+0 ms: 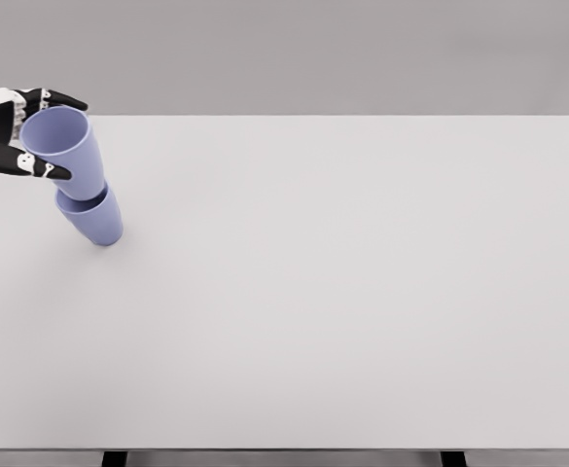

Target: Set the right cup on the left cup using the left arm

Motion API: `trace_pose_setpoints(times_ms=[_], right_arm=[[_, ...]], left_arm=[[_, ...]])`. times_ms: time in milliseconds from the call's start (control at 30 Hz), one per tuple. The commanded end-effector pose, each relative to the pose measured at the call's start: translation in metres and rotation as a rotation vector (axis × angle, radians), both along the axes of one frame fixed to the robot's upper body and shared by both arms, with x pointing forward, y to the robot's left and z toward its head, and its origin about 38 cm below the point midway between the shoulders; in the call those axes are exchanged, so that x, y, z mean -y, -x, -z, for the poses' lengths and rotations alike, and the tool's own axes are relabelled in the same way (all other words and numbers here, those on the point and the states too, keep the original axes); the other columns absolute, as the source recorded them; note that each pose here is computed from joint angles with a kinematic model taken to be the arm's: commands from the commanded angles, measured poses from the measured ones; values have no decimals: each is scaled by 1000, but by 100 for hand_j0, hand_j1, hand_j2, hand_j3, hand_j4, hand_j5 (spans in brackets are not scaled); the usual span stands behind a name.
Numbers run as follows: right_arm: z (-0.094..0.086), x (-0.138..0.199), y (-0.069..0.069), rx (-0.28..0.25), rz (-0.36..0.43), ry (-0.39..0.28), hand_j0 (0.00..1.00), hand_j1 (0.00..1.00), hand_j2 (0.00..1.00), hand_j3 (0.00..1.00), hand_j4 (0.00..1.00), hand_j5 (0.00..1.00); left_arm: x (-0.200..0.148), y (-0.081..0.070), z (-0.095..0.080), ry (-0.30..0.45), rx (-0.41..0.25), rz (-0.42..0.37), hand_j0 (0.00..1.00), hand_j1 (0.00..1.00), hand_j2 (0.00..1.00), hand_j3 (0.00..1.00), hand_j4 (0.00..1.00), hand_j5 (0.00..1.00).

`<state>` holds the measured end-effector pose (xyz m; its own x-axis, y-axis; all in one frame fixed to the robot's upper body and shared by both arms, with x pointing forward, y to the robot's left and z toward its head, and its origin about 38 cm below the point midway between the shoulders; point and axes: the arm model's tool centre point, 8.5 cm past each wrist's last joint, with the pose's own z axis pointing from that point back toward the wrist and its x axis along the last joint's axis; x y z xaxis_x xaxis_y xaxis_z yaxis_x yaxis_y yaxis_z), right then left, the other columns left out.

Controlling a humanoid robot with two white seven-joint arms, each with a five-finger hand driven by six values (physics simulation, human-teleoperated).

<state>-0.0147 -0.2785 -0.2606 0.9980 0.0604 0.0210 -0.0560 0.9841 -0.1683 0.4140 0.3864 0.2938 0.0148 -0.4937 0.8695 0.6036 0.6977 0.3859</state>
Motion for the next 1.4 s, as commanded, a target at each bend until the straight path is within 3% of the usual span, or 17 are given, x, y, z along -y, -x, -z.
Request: trace_pose_setpoints(times_ms=[0,1367], right_arm=[[0,0,0,0,0,0,100,100,100,100,100,100],[0,0,0,0,0,0,100,100,100,100,100,100]], left_arm=[[-3,0,-1,1,0,-7,71,71,71,71,71,71],[-18,-13,38,50,-61,-80,71,71,71,71,71,71]])
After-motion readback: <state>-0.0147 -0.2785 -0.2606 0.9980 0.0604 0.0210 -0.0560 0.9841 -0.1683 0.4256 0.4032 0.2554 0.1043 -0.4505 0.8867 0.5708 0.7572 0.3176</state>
